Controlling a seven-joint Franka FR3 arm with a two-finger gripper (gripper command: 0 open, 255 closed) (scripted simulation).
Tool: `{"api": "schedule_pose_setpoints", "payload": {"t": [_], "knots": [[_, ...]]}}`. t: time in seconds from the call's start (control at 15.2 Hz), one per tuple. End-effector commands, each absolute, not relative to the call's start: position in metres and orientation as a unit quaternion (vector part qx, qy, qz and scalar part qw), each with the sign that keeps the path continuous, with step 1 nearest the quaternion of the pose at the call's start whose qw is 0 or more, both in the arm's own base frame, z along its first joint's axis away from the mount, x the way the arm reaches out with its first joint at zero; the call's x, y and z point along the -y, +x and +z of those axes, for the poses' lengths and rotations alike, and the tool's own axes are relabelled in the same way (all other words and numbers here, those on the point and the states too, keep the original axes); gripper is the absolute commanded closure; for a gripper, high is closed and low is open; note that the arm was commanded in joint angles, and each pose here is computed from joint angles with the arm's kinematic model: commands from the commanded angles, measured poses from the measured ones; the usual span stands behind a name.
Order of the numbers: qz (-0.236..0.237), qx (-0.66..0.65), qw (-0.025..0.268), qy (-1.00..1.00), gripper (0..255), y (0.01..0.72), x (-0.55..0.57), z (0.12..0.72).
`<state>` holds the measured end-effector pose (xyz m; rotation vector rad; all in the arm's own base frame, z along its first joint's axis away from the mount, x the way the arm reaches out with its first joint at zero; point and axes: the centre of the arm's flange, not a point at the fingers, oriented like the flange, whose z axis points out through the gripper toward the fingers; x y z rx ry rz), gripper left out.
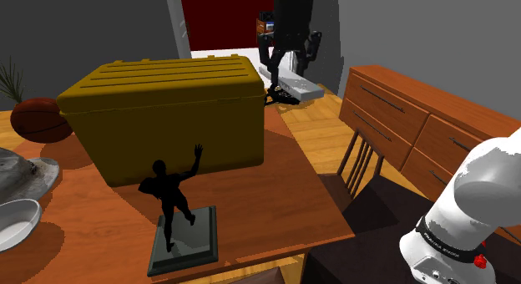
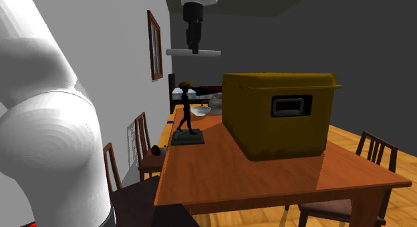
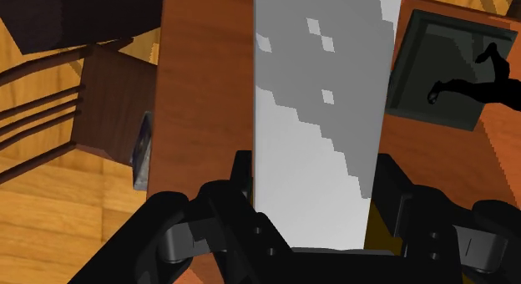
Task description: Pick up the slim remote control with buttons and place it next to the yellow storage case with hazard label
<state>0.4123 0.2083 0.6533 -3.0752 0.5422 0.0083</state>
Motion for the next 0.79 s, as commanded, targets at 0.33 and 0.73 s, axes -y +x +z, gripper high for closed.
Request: {"api": "schedule_pose_setpoints", "payload": {"t": [0.33,0.73], "knots": [[0.003,-0.174,0.010,-0.985,255,0.505,-0.227,0.653],[0.003,-0.174,0.010,-0.985,255,0.505,-0.227,0.621]]}}
